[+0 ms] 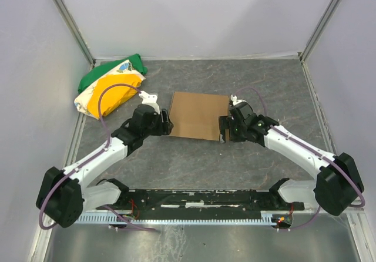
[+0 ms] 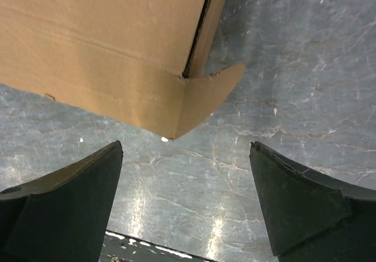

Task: Fold the paper box

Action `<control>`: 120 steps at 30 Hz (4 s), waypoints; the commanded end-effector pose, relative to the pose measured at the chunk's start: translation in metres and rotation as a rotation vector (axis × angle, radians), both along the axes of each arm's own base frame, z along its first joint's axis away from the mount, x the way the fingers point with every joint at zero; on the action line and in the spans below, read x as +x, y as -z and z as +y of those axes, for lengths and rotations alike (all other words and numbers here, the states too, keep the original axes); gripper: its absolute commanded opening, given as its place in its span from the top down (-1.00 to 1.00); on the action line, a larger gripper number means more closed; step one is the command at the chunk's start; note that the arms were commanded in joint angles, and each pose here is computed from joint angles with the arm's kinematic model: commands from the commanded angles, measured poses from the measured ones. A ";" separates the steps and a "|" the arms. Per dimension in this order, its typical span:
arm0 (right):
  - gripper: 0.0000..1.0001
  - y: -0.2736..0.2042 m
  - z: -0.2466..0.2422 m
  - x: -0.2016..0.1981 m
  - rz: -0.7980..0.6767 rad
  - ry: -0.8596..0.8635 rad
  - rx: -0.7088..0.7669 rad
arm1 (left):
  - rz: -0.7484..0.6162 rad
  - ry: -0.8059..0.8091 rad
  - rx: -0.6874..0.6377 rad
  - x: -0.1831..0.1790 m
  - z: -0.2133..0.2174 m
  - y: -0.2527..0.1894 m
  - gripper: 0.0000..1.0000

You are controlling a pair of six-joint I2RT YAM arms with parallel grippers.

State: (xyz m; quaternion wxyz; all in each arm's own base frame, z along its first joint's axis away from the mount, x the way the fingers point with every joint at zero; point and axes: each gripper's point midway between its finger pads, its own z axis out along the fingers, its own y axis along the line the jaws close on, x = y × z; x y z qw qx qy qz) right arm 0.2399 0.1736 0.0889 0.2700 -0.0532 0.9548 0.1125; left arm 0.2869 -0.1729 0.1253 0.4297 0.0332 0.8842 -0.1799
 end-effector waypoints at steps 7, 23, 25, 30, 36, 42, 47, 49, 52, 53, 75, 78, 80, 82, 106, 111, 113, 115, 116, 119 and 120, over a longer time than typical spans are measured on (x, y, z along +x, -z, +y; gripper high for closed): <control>-0.91 -0.011 0.023 0.028 -0.036 -0.009 0.039 | 0.111 0.066 0.087 0.007 -0.011 0.030 -0.37; -0.92 -0.014 0.046 0.017 -0.003 -0.083 0.159 | 0.094 0.105 0.019 0.010 -0.026 0.023 -0.39; -0.92 -0.015 0.049 0.017 0.000 -0.086 0.174 | 0.092 0.104 0.019 0.010 -0.025 0.022 -0.39; -0.96 -0.014 0.039 0.021 -0.019 -0.053 0.130 | 0.045 0.041 0.094 0.019 -0.008 0.016 -0.45; -0.99 -0.010 0.017 0.033 -0.074 0.007 0.013 | -0.060 -0.050 0.157 0.039 0.009 0.002 -0.62; -0.99 -0.007 0.010 0.054 -0.107 0.030 -0.027 | -0.095 -0.067 0.125 0.056 0.001 0.004 -0.69; -0.99 0.001 0.013 0.068 -0.088 0.034 0.090 | -0.116 -0.086 0.060 0.067 -0.001 0.008 -0.70; -0.99 0.003 0.020 0.069 -0.083 0.008 0.122 | -0.121 -0.103 0.013 0.071 0.002 0.009 -0.69; -0.99 0.003 0.032 0.066 -0.087 -0.033 0.188 | -0.127 -0.112 -0.054 0.074 0.004 0.004 -0.69; -0.99 0.002 0.036 0.065 -0.094 -0.047 0.216 | -0.135 -0.099 -0.068 0.072 0.002 0.001 -0.69; -0.99 -0.002 0.034 0.042 -0.062 -0.094 0.255 | 0.053 0.073 -0.367 0.024 -0.056 0.028 -0.57; -0.99 -0.010 0.032 0.035 -0.043 -0.099 0.252 | 0.061 0.086 -0.379 0.015 -0.062 0.021 -0.55; -0.99 -0.016 0.032 0.031 -0.040 -0.105 0.262 | 0.052 0.090 -0.387 0.010 -0.064 0.014 -0.54; -0.99 -0.020 0.032 0.028 -0.039 -0.107 0.266 | 0.039 0.095 -0.396 0.007 -0.065 0.005 -0.52; -0.98 -0.009 0.009 0.012 0.101 -0.063 0.121 | 0.150 0.083 -0.262 -0.011 -0.051 0.029 -0.41; -0.98 -0.012 0.013 0.008 0.115 -0.081 0.143 | 0.165 0.105 -0.260 -0.014 -0.053 0.026 -0.41; -0.98 -0.011 0.013 0.008 0.115 -0.080 0.148 | 0.175 0.115 -0.257 -0.015 -0.054 0.026 -0.41; -0.98 -0.008 0.014 0.009 0.117 -0.080 0.151 | 0.184 0.121 -0.259 -0.015 -0.056 0.026 -0.41; -0.98 -0.008 0.016 0.009 0.119 -0.085 0.160 | 0.189 0.122 -0.261 -0.015 -0.057 0.025 -0.40; -0.98 -0.007 0.023 0.007 0.128 -0.101 0.193 | 0.210 0.134 -0.276 -0.016 -0.062 0.024 -0.40; -0.98 -0.007 0.024 0.007 0.128 -0.103 0.198 | 0.216 0.135 -0.285 -0.016 -0.064 0.023 -0.40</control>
